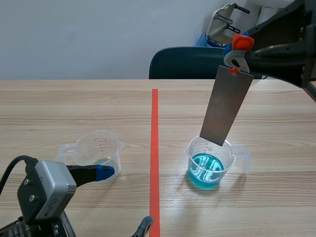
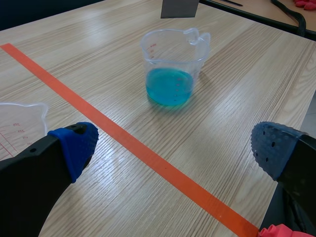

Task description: Do the redox reaction experiment

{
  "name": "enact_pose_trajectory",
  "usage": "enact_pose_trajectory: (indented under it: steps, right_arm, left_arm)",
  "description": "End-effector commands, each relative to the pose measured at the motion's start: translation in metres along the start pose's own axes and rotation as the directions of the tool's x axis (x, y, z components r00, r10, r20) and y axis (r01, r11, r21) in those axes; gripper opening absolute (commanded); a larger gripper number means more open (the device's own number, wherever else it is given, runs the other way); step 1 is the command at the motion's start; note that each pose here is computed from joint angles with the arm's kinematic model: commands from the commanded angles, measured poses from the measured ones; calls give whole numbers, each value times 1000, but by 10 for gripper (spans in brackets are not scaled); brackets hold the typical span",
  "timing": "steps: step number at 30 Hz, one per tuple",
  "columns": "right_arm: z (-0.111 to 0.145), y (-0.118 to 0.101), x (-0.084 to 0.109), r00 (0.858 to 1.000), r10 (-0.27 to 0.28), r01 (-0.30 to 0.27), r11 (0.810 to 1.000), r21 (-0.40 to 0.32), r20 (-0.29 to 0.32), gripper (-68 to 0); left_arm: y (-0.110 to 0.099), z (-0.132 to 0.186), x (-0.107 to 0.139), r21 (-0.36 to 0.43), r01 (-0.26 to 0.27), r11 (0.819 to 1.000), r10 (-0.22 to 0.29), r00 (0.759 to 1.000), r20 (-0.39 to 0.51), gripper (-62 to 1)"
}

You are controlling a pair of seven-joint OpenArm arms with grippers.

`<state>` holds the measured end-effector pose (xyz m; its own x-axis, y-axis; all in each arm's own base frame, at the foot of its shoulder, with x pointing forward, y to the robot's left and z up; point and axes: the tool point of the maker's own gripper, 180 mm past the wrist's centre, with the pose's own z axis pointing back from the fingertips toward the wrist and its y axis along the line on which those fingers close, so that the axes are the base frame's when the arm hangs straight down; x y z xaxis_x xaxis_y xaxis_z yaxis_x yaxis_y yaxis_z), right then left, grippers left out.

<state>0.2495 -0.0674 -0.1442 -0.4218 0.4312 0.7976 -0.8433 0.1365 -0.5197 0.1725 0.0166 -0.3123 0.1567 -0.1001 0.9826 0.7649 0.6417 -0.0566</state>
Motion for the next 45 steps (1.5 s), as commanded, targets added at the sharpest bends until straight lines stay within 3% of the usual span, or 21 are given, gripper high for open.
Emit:
enact_pose_trajectory:
  steps: [1, 45]
  right_arm:
    - [1, -2, 10, 999, 13, -13, 1000, 1, 31, -667]
    - [1, -2, 9, 1000, 13, -13, 1000, 0, 26, -667]
  left_arm:
    - [-3, -1, 6, 1, -10, 1000, 10, 1000, 26, 14]
    - [3, -10, 15, 16, -8, 1000, 7, 998, 57, 14]
